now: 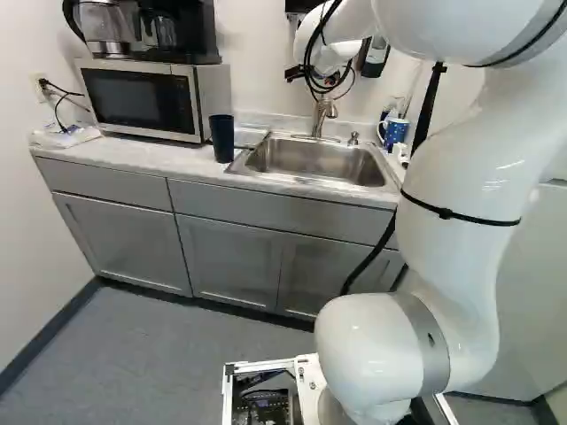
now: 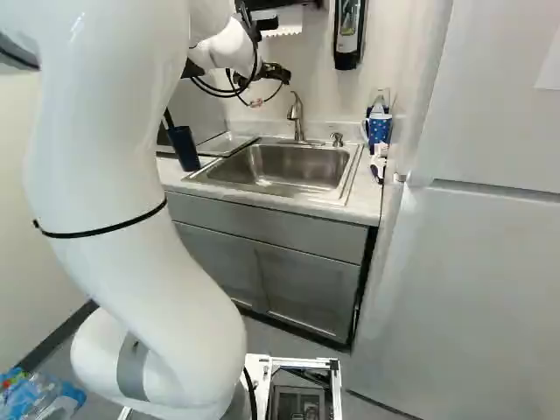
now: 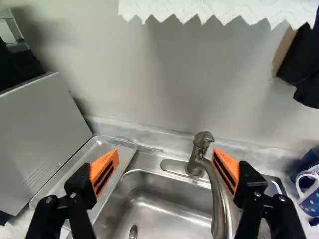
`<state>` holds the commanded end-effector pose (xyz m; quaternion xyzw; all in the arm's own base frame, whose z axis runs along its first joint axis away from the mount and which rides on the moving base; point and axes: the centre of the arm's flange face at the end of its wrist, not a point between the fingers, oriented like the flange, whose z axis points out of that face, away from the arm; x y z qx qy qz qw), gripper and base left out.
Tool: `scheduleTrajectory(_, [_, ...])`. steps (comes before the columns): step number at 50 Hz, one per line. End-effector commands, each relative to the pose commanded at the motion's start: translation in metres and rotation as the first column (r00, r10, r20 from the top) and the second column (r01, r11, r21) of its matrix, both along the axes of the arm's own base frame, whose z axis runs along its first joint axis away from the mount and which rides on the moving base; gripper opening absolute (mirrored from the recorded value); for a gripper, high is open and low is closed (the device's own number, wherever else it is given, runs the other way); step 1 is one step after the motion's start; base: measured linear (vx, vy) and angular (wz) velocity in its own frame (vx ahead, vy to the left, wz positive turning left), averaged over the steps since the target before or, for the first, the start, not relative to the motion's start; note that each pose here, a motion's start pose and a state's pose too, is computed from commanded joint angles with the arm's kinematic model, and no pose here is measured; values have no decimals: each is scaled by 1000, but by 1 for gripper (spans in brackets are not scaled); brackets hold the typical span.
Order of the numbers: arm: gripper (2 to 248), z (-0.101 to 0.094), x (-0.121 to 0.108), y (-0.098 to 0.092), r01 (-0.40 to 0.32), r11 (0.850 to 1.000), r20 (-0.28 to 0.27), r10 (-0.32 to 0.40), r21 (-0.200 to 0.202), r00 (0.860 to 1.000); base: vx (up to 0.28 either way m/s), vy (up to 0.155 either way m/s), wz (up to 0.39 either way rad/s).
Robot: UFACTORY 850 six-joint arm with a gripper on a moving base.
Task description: Rinse the cup and place it in the tray
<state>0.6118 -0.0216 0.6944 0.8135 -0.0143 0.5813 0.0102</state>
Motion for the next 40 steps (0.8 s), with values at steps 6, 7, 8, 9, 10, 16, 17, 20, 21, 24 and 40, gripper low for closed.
scheduleTrajectory(6, [247,-2,7,-2,3,1000,-17,-3,1,1000,0,0,0])
scheduleTrajectory(7, [247,-3,9,-3,4,1000,-20,-4,1,1000,0,0,0])
scheduleTrajectory(8, [247,-3,10,-3,4,1000,-23,-4,1,1000,0,0,0])
scheduleTrajectory(9, [247,-3,11,-3,5,1000,-26,-5,1,1000,0,0,0])
scheduleTrajectory(10, [247,-4,12,-4,5,1000,-29,-5,1,1000,0,0,0])
scheduleTrajectory(16, [247,-6,19,-6,8,1000,-46,-8,2,999,0,0,0])
scheduleTrajectory(17, [247,-6,20,-6,9,1000,-49,-8,2,999,0,0,0])
scheduleTrajectory(20, [247,-7,23,-7,10,1000,-58,-10,2,998,0,0,0])
scheduleTrajectory(21, [247,-8,23,-7,10,1000,-61,-10,2,998,0,0,0])
scheduleTrajectory(24, [247,-9,26,-9,12,1000,-71,-12,3,997,0,0,0])
scheduleTrajectory(40, [247,-15,39,-14,19,1000,-118,-19,4,993,0,0,0])
